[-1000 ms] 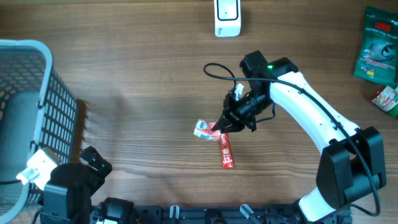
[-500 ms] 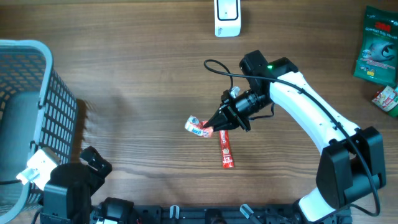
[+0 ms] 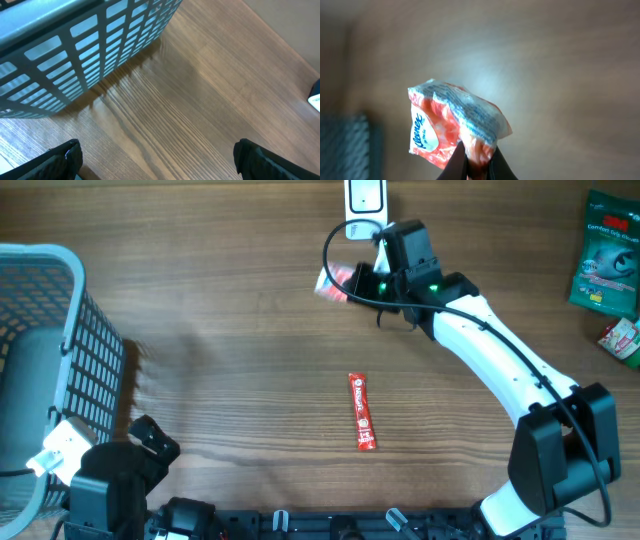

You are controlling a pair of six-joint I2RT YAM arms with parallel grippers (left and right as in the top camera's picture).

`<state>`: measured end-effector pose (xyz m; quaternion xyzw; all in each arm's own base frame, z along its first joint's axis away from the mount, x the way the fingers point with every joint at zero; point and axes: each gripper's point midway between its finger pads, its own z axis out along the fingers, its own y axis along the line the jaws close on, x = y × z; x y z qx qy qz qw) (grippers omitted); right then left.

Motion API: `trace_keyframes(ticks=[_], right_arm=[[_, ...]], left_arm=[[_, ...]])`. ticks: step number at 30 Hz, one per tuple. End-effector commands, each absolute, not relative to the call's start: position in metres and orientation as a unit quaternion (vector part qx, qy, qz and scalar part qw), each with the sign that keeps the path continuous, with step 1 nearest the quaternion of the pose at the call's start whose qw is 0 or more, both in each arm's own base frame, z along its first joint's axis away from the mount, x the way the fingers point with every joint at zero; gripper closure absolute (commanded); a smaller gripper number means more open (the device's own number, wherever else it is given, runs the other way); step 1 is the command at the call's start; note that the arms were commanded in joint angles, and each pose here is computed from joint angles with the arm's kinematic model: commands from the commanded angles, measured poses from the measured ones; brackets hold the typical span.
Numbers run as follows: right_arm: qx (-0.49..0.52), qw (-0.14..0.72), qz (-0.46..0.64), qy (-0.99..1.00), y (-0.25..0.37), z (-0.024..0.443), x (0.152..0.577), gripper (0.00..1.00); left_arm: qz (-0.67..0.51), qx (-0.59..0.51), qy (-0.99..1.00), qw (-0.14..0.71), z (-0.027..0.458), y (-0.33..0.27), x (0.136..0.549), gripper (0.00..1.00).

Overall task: Scan the item barcode
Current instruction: 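Lift the tissue packet and hold it at the white scanner, then carry the tissue packet to the right edge and release it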

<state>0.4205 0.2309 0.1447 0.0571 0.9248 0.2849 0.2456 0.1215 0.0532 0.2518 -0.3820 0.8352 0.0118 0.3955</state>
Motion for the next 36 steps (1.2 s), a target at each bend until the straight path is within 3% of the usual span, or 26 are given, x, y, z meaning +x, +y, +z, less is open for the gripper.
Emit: trace_keyframes(ticks=[1, 4, 7, 16, 21, 27, 33, 36], right_arm=[[0.122, 0.401, 0.139, 0.897, 0.174, 0.166, 0.475, 0.95], [0.128, 0.45, 0.133, 0.874, 0.172, 0.177, 0.496, 0.96], [0.046, 0.528, 0.119, 0.84, 0.185, 0.194, 0.525, 0.95], [-0.006, 0.689, 0.088, 0.719, 0.177, 0.185, 0.599, 0.96], [0.006, 0.686, 0.072, 0.724, 0.156, 0.142, 0.642, 0.96], [-0.018, 0.69, 0.087, 0.718, 0.164, 0.144, 0.661, 0.96], [-0.031, 0.682, 0.082, 0.726, 0.164, 0.184, 0.654, 0.96], [-0.006, 0.644, 0.043, 0.764, 0.134, 0.219, 0.638, 0.96]], left_arm=[[0.009, -0.39, 0.829, 0.4, 0.255, 0.054, 0.121, 0.0], [0.009, -0.39, 0.829, 0.4, 0.255, 0.054, 0.121, 0.0], [0.009, -0.39, 0.829, 0.4, 0.255, 0.054, 0.121, 0.0], [0.009, -0.39, 0.829, 0.4, 0.255, 0.054, 0.121, 0.0], [0.009, -0.39, 0.829, 0.4, 0.255, 0.054, 0.121, 0.0], [0.009, -0.39, 0.829, 0.4, 0.255, 0.054, 0.121, 0.0], [0.009, -0.39, 0.829, 0.4, 0.255, 0.054, 0.121, 0.0], [0.009, -0.39, 0.829, 0.4, 0.255, 0.054, 0.121, 0.0]])
